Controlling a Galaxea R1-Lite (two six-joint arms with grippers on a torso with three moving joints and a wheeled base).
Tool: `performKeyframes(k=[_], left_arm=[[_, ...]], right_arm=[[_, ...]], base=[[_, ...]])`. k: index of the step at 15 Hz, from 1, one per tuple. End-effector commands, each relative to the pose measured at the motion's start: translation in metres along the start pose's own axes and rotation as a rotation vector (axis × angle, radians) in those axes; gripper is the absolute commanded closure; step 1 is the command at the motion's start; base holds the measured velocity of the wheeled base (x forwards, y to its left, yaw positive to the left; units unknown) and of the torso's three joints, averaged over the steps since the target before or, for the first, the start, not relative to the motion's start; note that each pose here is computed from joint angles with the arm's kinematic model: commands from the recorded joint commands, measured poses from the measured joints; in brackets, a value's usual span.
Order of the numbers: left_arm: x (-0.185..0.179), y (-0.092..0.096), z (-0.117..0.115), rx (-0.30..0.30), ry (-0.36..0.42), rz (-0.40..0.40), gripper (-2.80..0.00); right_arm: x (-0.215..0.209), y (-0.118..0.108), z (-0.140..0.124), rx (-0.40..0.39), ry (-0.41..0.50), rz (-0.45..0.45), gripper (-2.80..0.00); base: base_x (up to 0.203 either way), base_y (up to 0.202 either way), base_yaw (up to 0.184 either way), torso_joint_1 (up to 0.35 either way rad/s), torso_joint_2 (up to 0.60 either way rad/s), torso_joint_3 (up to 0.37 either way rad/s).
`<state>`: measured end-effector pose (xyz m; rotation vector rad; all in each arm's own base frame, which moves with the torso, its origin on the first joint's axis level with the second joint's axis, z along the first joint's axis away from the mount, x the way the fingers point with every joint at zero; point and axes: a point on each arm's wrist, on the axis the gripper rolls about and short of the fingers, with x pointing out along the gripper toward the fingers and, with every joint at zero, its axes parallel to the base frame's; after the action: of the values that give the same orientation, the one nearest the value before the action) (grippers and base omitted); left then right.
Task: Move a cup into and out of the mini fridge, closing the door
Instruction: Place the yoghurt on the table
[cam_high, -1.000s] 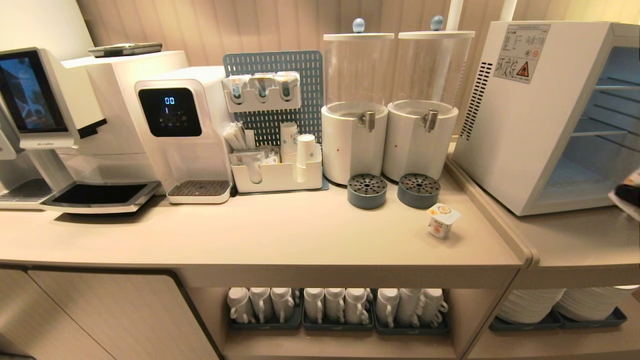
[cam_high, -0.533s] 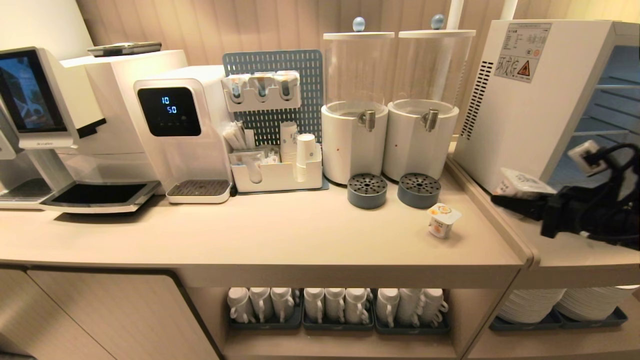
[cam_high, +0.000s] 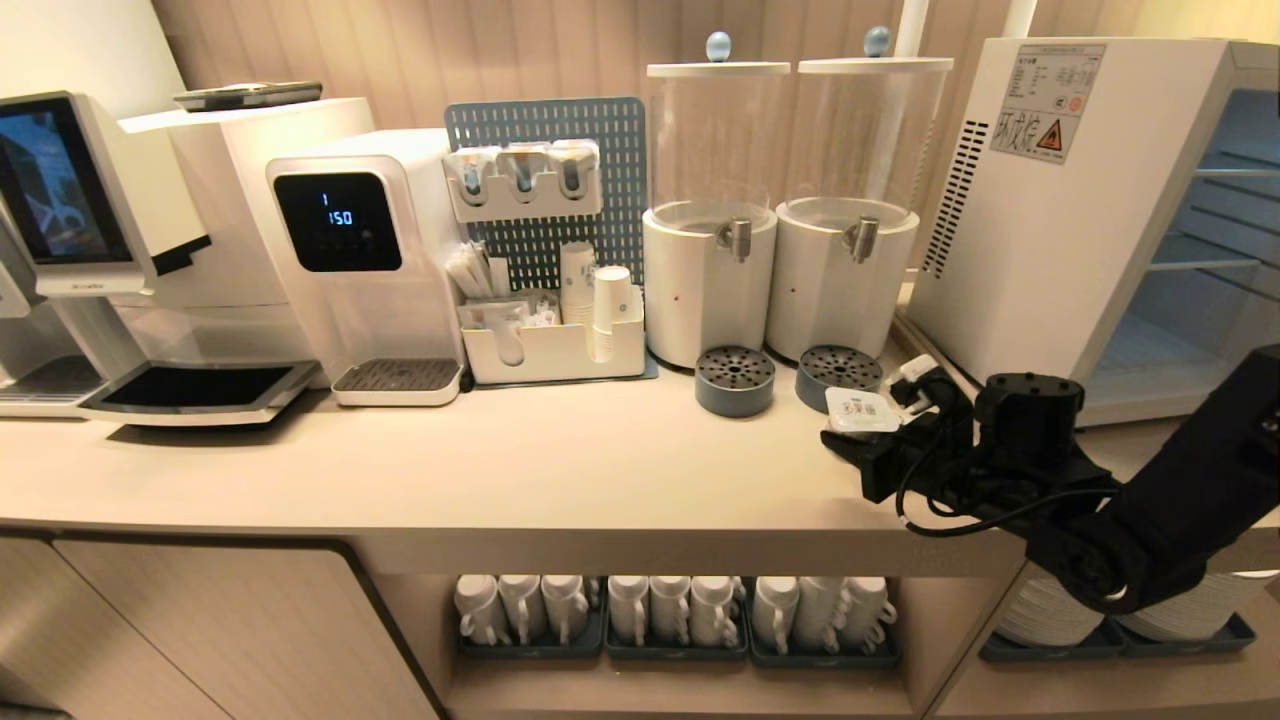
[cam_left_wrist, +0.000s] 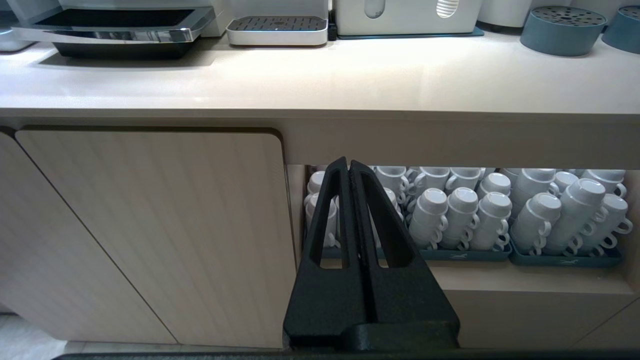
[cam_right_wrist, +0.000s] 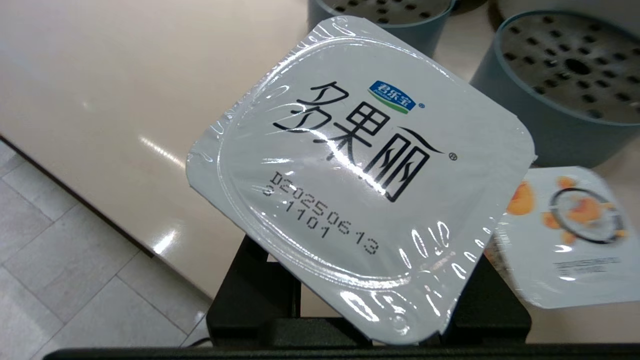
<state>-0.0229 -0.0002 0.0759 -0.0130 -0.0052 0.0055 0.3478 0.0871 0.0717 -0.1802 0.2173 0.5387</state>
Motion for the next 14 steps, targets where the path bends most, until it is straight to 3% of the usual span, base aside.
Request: performKeyframes(k=[1,7,14], left_arm=[[0.000,0.000,0.000,-0.001,0.001,0.001,0.00],[0.000,0.000,0.000,-0.001,0.001,0.001,0.00],[0.000,0.000,0.000,-0.001,0.001,0.001,0.00]], right_arm=[[0.012,0.014,-0.018,0.002,0.050,0.041,0.00],[0.050,0.022,-0.034,-0.011,0.118,0.038,0.00],[0.082,0.027,-0.031,-0.021,0.170,0.070,0.00]], base=[[0.000,0.000,0.000,0.000,0.00,0.000],[0.000,0.000,0.000,0.000,0.00,0.000],[0.000,0.000,0.000,0.000,0.00,0.000]])
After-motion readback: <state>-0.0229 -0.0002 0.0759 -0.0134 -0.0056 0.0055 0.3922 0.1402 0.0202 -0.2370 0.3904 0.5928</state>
